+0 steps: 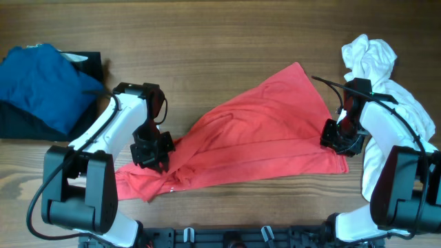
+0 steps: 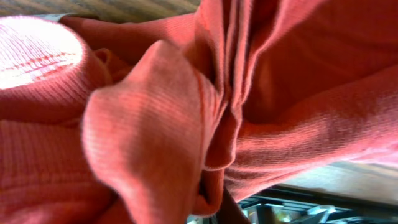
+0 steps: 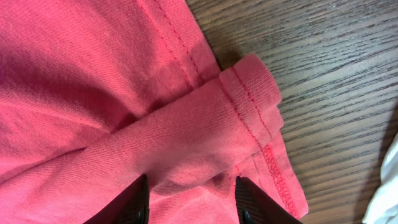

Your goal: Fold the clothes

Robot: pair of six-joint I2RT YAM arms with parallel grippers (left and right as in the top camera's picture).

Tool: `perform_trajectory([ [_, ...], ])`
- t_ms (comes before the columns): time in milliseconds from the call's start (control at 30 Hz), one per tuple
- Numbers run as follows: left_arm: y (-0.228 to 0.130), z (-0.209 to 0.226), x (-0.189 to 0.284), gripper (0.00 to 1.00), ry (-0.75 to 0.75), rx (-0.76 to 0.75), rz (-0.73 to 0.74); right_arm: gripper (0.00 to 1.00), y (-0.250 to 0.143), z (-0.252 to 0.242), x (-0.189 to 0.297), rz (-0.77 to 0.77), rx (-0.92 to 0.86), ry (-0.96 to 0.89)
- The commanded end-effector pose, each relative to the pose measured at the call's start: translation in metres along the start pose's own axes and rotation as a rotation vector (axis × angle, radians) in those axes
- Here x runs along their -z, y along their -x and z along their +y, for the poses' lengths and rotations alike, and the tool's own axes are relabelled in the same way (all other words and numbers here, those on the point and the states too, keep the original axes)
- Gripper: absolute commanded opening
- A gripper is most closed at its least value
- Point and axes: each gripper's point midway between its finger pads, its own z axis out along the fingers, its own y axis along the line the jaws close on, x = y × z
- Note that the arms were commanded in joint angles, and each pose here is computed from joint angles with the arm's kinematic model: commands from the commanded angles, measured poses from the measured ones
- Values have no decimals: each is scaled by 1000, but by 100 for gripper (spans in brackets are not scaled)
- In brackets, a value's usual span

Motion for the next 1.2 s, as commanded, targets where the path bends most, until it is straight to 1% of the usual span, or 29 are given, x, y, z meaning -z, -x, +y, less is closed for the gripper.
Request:
perform_trajectory([
  [0, -5, -18, 9, 4, -97, -17, 10, 45, 1, 1, 3, -13, 6, 14],
  [67, -3, -27, 21, 4, -147, -44, -33, 45, 1, 1, 3, -13, 6, 14],
  [167, 3, -38, 52, 4, -213, -82, -153, 45, 2, 1, 3, -17, 6, 15],
  [200, 12, -47, 73, 13, -257, -102, -234, 45, 2, 2, 3, -18, 6, 15],
  [233, 23, -54, 91, 29, -287, -123, -324, 45, 3, 2, 3, -19, 6, 16],
  [300, 46, -67, 119, 50, -330, -152, -474, 45, 2, 2, 3, -18, 6, 15],
  [333, 55, -73, 128, 54, -353, -165, -531, 45, 2, 1, 3, -18, 6, 15],
  [367, 65, -80, 137, 55, -378, -177, -584, 45, 2, 1, 3, -17, 6, 15],
  [400, 86, -85, 150, 54, -376, -176, -691, 45, 2, 1, 3, -17, 6, 15],
  [433, 100, -85, 156, 50, -359, -165, -749, 45, 2, 1, 3, -17, 6, 15],
  [500, 120, -87, 157, 50, -338, -154, -798, 45, 2, 1, 3, -16, 6, 15],
  [567, 138, -78, 147, 50, -249, -127, -820, 45, 2, 2, 3, -18, 6, 16],
  [633, 155, -69, 132, 51, -178, -104, -809, 46, 2, 2, 3, -18, 6, 15],
  [700, 164, -66, 109, 51, -137, -107, -747, 45, 2, 1, 3, -17, 7, 15],
  [767, 164, -55, 63, 51, -58, -107, -586, 46, 1, 1, 3, -14, 6, 14],
  [833, 153, -43, 40, 52, 6, -103, -479, 46, 1, 1, 3, -13, 7, 14],
  [900, 133, -27, 20, 52, 74, -88, -349, 45, 1, 1, 3, -13, 7, 14],
  [933, 126, -22, 16, 54, 93, -85, -313, 45, 1, 1, 3, -13, 7, 14],
  [1000, 115, -16, 14, 54, 116, -80, -268, 45, 1, 1, 3, -11, 7, 13],
  [1033, 99, -6, 11, 52, 151, -73, -199, 45, 0, 1, 3, -10, 6, 13],
  [1067, 93, -3, 10, 51, 164, -71, -174, 46, 0, 1, 3, -10, 7, 13],
  [1167, 90, -4, 10, 52, 155, -71, -159, 46, 1, 1, 3, -13, 6, 14],
])
